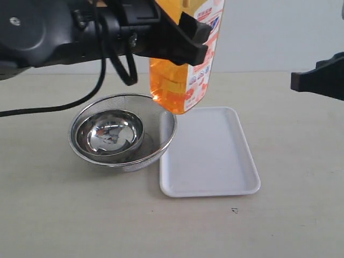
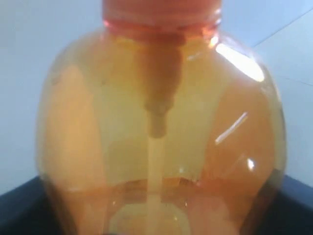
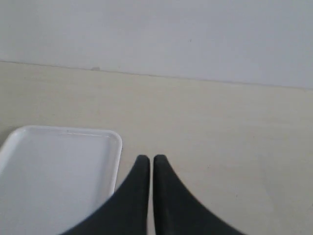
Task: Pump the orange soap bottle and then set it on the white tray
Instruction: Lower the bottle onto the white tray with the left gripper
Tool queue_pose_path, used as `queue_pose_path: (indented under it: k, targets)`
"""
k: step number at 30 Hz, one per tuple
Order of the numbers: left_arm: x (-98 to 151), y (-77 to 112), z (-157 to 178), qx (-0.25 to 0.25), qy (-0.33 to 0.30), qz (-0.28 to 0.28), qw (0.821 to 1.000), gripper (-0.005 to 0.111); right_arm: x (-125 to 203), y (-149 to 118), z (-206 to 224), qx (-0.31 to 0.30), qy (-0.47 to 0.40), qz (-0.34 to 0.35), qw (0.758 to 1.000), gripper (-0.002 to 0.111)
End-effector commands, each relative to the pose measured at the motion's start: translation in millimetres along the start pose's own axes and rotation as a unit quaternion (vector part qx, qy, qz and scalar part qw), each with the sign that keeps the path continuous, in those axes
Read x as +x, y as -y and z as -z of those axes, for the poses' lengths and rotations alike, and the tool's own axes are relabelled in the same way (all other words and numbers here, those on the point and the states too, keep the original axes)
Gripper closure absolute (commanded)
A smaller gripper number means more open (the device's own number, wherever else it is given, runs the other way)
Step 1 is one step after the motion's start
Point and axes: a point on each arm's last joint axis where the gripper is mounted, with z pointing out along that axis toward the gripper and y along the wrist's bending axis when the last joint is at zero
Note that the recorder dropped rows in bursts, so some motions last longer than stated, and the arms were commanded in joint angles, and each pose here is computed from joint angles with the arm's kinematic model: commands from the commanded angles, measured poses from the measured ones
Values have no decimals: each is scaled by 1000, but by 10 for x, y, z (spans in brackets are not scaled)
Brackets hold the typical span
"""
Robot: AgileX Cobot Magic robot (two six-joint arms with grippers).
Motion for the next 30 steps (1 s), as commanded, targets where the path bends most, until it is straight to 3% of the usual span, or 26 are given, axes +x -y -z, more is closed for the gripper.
queue_pose_path:
  k: [1,6,14,23,30]
  targets:
    - [-177,43,-204,-24,57,-2,998,102,103,42,31,16,-16,-27,999,109]
    - [-61,151,-526,-18,44,-5,999,102,184,31,37,7,-28,-35,999,109]
    - [284,239,-942,-18,9,37,999,102,212,31,44,5,-31,-34,999,109]
    - [668,301,-1162,-17,-35,50,998,102,211,28,44,3,-31,-30,999,109]
    - [754,323,-1195,-12,-51,65,996,102,211,7,44,-8,-31,-24,999,109]
